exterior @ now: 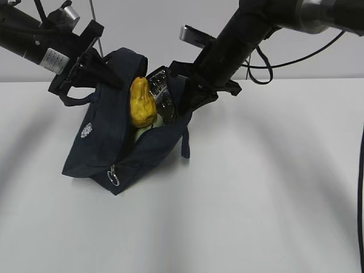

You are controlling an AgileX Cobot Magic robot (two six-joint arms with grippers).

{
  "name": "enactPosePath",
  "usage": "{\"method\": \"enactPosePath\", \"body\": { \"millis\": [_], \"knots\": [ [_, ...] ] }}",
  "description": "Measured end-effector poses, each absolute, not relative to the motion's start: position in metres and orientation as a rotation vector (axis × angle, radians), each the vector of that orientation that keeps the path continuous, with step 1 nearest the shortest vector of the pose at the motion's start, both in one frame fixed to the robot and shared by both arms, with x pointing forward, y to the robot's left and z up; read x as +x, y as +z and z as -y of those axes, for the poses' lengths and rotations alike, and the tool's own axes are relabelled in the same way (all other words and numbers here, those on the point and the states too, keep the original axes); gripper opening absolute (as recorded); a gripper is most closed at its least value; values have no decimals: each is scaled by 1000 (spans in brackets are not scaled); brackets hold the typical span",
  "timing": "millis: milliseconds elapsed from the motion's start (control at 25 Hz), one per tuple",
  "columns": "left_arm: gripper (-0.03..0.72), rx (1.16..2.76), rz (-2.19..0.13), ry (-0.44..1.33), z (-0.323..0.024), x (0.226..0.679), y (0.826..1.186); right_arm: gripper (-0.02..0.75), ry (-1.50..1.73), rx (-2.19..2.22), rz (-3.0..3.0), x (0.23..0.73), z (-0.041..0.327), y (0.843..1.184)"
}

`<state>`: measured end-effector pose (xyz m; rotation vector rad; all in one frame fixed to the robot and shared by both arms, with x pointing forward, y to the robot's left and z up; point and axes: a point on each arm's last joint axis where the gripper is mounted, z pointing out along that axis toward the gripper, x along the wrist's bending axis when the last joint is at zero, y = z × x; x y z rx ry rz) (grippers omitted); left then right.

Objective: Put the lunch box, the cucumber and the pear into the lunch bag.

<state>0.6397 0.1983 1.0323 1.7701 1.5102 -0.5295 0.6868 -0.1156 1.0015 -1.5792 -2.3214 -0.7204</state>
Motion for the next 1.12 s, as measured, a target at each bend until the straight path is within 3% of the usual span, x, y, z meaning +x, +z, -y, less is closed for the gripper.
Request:
{"method": "enactPosePath", "body": {
  "millis": [320,480,1120],
  "knots": [
    [0,1839,-1410,-581,-144,624,1036,-6,-739,-1659,2482,666,134,1069],
    [0,1865,-1365,-530,-115,618,1036,-6,-727,-1696,2552,660,143,1085],
    [0,1891,-1370,-399,-109,621,1033,0,-594,-1737,2596,663,150,1061]
  ]
}}
